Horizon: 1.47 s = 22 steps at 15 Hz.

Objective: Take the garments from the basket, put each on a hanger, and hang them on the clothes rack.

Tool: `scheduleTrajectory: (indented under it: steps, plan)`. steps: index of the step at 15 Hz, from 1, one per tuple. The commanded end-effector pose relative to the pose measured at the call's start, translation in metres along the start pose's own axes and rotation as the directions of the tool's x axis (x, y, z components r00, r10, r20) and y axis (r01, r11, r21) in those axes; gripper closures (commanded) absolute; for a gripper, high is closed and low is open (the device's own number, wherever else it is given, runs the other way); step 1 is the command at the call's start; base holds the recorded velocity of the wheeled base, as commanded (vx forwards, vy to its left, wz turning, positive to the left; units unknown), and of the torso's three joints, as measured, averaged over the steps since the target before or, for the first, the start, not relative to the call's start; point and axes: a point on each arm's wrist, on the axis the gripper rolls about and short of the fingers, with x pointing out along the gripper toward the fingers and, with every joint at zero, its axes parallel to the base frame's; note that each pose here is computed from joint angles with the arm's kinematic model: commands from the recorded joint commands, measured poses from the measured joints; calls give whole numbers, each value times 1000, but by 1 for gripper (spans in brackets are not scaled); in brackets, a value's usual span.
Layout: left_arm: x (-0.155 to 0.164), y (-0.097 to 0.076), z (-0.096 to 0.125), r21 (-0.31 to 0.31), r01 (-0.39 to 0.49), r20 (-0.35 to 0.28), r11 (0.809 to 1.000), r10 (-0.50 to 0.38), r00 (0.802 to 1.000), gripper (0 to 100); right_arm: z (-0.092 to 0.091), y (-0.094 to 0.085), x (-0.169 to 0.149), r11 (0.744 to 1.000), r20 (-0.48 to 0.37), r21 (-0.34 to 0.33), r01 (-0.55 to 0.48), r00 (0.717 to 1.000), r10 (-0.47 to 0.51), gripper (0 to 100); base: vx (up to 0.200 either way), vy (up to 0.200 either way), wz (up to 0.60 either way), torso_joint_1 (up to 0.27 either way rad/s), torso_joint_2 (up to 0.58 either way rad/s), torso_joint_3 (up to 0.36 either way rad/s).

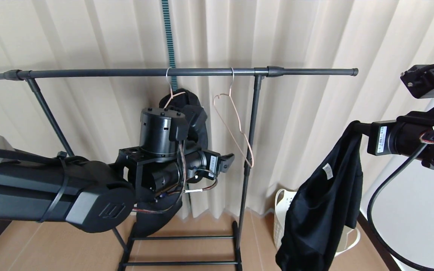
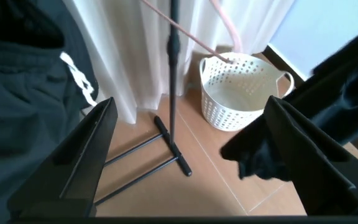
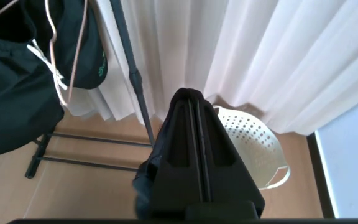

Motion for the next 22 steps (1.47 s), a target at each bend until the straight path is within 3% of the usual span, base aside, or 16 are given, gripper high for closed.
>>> scheduleTrajectory:
  steps: [1,4,6,8,14,22]
  plan:
    - [5,-1,1,1,-4,16,1000,4,1000,0,-1,1,1,1000,-5,-2,-2,1000,2,100,0,0,0,0,0,0]
    - [21,-7,15,-8,-55,41,998,55,998,0,-1,1,2,1000,-7,-2,-1,1000,1,100,0,0,0,0,0,0]
    - [31,-16,30,-50,-54,-19,997,53,998,0,0,2,-2,1000,2,-2,-7,1000,7,100,0,0,0,0,0,0]
    - [45,-23,41,-98,-109,-67,989,102,992,0,-2,7,-3,1000,-5,-11,-27,1000,27,100,0,0,0,0,0,0]
    - [111,-31,27,-110,-150,-60,982,144,988,0,-5,9,4,1000,-21,-15,-27,999,27,100,0,0,0,0,0,0]
    - [132,-18,16,-122,-189,-67,974,182,981,0,-6,10,9,999,-6,-20,-27,1000,27,100,0,0,0,0,0,0]
